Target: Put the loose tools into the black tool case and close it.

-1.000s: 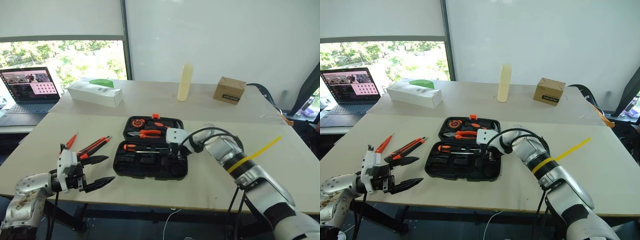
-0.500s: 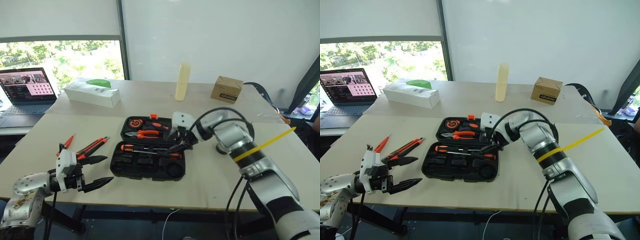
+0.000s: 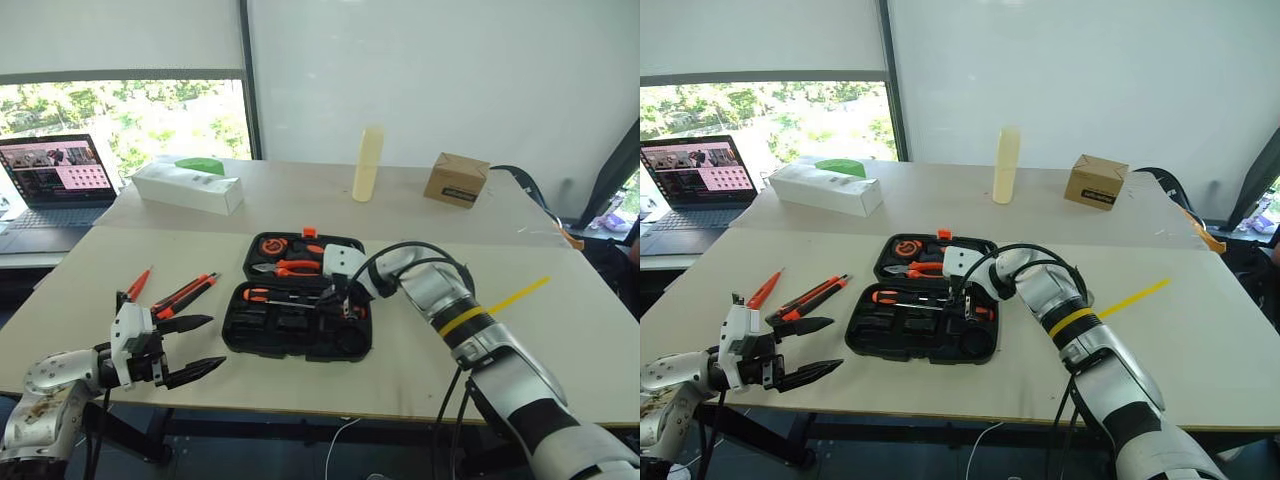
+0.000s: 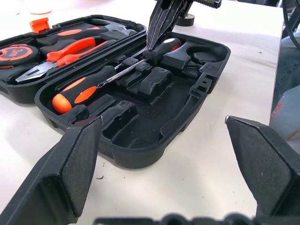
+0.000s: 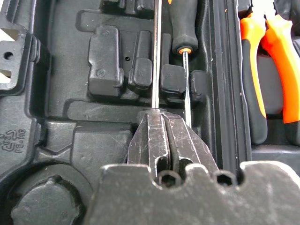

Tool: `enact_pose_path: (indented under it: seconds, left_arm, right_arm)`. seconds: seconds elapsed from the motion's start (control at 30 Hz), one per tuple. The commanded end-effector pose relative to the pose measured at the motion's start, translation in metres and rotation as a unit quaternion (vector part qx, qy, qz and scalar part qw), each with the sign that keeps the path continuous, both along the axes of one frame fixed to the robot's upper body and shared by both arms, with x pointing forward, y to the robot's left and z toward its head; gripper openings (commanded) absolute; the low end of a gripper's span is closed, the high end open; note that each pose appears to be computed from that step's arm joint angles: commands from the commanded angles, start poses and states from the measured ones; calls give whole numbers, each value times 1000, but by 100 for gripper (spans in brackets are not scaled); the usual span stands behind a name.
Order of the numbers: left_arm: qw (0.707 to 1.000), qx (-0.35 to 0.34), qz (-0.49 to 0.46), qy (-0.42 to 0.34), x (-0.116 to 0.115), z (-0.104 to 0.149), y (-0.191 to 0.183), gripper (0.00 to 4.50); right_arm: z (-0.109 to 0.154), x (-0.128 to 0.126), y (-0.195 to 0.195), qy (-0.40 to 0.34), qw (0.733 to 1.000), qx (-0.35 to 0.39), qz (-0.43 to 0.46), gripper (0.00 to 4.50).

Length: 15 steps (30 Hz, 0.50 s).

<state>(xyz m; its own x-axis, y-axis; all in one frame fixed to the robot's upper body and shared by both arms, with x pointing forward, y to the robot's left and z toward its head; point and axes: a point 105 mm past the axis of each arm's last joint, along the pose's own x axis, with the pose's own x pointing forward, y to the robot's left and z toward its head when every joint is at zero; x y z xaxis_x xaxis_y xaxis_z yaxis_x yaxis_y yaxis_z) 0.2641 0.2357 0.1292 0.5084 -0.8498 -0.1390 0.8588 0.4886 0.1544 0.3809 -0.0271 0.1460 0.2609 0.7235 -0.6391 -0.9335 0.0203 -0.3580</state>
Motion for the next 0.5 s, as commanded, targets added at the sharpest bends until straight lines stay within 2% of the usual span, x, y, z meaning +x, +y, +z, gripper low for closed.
enact_pose_path:
  seconds: [0.03,0.17,0.3,0.4,0.47,0.5]
  left_arm:
    - [1000,10,1,-17,-1,11,1,450]
    - [1000,14,11,-12,-2,10,4,450]
    - [999,14,30,-7,-2,9,9,450]
    - [998,9,57,-10,-4,10,18,450]
    - [995,2,96,-16,-6,11,34,450]
    - [991,-4,129,-17,-9,10,48,450]
  right_arm:
    - [-15,0,0,5,1000,-21,-4,6]
    - [-29,-9,10,30,999,-36,12,6]
    - [-19,-5,22,12,1000,0,1,6]
    - [8,-3,30,-25,996,86,4,6]
    - [38,-12,27,-55,983,174,25,6]
    - [53,-23,20,-50,971,231,33,32]
